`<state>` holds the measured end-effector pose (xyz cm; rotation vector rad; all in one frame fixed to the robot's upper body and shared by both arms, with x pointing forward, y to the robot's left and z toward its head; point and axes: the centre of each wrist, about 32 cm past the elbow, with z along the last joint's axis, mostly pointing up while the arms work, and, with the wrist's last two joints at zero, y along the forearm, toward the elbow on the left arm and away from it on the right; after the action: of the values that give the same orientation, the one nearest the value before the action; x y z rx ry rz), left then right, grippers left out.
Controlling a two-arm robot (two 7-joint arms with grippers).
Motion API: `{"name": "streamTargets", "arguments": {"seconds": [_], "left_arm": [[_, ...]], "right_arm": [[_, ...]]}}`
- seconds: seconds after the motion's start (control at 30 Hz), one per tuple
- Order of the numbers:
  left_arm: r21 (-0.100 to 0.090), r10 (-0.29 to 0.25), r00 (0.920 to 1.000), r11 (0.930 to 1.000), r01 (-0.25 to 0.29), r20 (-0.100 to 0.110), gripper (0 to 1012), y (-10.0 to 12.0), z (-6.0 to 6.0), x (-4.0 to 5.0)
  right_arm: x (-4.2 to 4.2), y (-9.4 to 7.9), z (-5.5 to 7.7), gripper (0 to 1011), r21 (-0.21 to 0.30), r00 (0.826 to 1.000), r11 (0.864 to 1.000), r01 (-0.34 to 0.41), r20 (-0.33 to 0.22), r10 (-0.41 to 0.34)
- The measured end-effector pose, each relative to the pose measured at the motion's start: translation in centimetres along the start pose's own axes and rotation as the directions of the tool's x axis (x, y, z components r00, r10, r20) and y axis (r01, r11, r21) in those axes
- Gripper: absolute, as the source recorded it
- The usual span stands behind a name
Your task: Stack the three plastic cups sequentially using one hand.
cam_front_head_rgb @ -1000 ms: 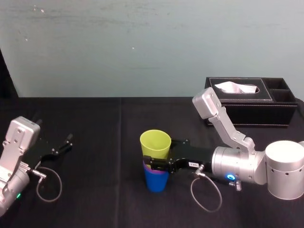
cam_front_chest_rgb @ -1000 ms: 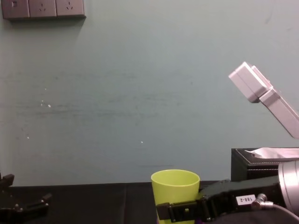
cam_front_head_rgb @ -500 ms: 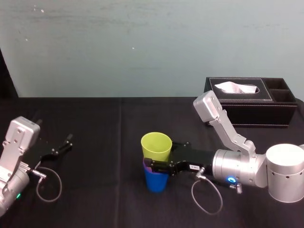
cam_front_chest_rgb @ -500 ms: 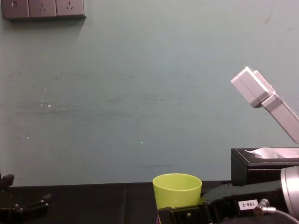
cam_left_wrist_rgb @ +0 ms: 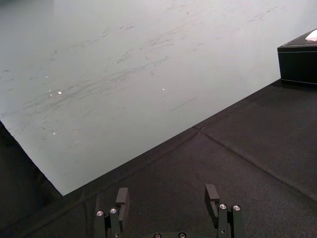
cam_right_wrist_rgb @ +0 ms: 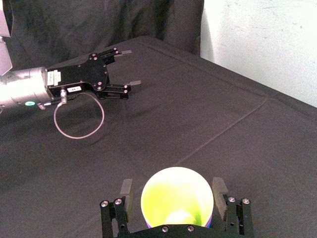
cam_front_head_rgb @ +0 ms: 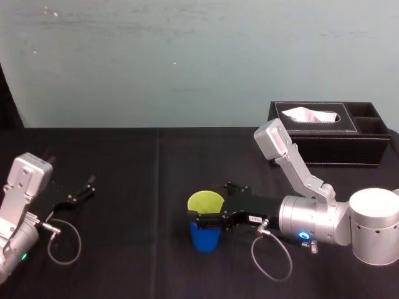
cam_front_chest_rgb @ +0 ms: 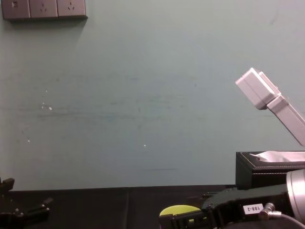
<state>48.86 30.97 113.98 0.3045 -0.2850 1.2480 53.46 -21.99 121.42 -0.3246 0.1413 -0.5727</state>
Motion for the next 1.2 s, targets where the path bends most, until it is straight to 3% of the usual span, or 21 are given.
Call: {"name": "streamTargets", "arguments": {"seconds": [0.2,0.37,0.57,0.77,0.87,0.9,1.07,1.2], "left_arm": [[0.0,0.0,1.0,1.0,0.0,0.0,1000,0.0,0.0,0.0],[0.0,0.0,1.0,1.0,0.0,0.0,1000,0.0,0.0,0.0],[0.0,0.0,1.0,1.0,0.0,0.0,1000,0.0,0.0,0.0],[0.0,0.0,1.0,1.0,0.0,0.0,1000,0.0,0.0,0.0],[0.0,0.0,1.0,1.0,0.0,0.0,1000,0.0,0.0,0.0],[0.0,0.0,1.0,1.0,0.0,0.0,1000,0.0,0.0,0.0],[0.0,0.0,1.0,1.0,0.0,0.0,1000,0.0,0.0,0.0],[0.0,0.0,1.0,1.0,0.0,0.0,1000,0.0,0.0,0.0]], "right_arm": [[-0.11,-0.2,0.1,1003,0.015,1.0,1.0,0.005,0.009,-0.006],[-0.36,-1.0,0.3,1003,0.064,0.999,0.997,0.039,0.033,-0.041],[-0.69,-2.0,0.2,1003,0.131,0.991,0.984,0.125,0.036,-0.13],[-0.94,-2.7,-1.2,1003,0.164,0.957,0.944,0.287,-0.021,-0.288],[-0.82,-2.8,-2.3,1003,0.151,0.928,0.915,0.374,-0.068,-0.367],[-0.76,-2.9,-2.8,1003,0.143,0.911,0.9,0.412,-0.089,-0.403],[-0.64,-2.7,-4.1,1003,0.104,0.865,0.861,0.497,-0.136,-0.483],[-0.57,-2.3,-4.9,1003,0.061,0.845,0.848,0.527,-0.149,-0.514]]}}
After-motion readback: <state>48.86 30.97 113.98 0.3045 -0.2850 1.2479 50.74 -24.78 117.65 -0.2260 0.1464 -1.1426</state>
